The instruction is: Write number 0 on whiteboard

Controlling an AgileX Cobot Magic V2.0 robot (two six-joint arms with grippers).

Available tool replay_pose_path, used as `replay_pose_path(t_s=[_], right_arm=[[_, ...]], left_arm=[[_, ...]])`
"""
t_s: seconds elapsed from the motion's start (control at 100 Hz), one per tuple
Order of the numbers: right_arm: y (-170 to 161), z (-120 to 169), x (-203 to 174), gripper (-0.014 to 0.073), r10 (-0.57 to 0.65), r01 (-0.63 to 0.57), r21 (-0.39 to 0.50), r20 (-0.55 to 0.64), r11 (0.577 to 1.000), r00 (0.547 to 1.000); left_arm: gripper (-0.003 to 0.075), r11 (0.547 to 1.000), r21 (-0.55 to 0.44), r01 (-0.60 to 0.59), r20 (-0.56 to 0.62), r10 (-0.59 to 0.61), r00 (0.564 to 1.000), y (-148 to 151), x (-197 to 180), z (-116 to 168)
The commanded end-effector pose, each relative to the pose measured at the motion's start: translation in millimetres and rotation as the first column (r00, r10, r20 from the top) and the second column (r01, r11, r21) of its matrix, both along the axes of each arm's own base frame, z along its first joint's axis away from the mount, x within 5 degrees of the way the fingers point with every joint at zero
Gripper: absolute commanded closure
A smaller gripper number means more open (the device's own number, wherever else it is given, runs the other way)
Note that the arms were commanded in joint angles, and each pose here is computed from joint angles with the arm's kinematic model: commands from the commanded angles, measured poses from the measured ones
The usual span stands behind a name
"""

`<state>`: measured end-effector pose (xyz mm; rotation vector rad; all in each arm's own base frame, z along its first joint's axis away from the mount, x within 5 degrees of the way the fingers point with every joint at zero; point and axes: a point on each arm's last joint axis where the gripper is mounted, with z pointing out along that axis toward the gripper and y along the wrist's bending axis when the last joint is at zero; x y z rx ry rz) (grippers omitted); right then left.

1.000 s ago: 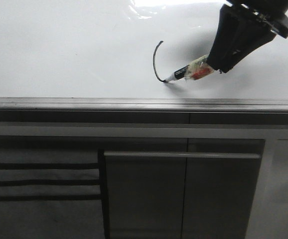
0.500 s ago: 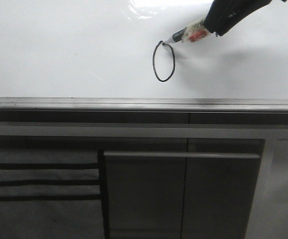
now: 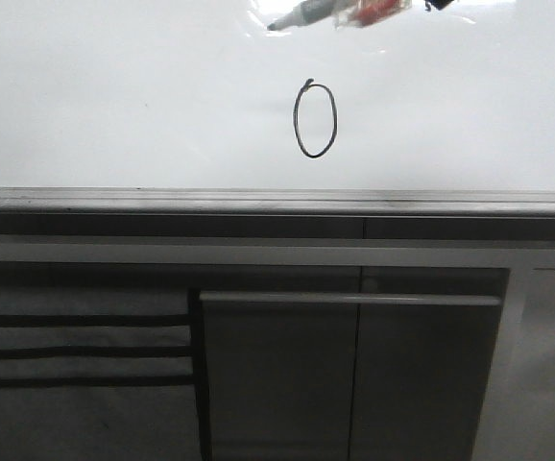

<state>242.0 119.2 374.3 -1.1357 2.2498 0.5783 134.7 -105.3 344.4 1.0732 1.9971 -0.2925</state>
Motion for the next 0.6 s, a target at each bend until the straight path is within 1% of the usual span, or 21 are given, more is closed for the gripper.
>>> replay_pose_path(t_s=[0.0,0.09,0.22,0.27,0.32,0.4,0.59], right_arm=[[4.9,9.0,-29.1,0.0620,0.124,-0.126,0.013,0.093,0.992,0.988],[9.2,2.2,-48.3,0.0620,0.209,-0.210,-0.009,0.109,0.978,0.972],[12.6,-2.7,-61.6,0.0620,0.284,-0.282,-0.027,0.111,0.959,0.952],[14.5,-3.7,-65.4,0.0620,0.362,-0.357,-0.062,0.131,0.932,0.923],[15.8,-4.4,-68.3,0.0620,0.414,-0.406,-0.083,0.140,0.910,0.900],[18.7,-4.3,-70.2,0.0620,0.460,-0.449,-0.101,0.167,0.888,0.872],[22.8,-2.1,-67.2,0.0620,0.492,-0.473,-0.135,0.259,0.870,0.831]], left_arm=[[0.0258,0.995,-0.053,0.084,0.053,-0.082,0.995,-14.7,2.6,8.7],[0.0258,0.983,-0.008,0.181,0.039,-0.181,0.983,-29.4,2.6,1.0],[0.0258,0.945,0.051,0.322,0.035,-0.324,0.945,-53.9,-1.3,-4.5],[0.0258,0.932,0.057,0.359,0.040,-0.361,0.932,-63.2,-2.3,-2.7],[0.0258,0.922,0.059,0.384,0.045,-0.386,0.921,-71.4,-2.5,0.2],[0.0258,0.912,0.058,0.405,0.051,-0.408,0.911,-81.7,-0.6,5.4],[0.0258,0.899,0.079,0.431,0.028,-0.434,0.901,-100.4,8.8,3.2]])
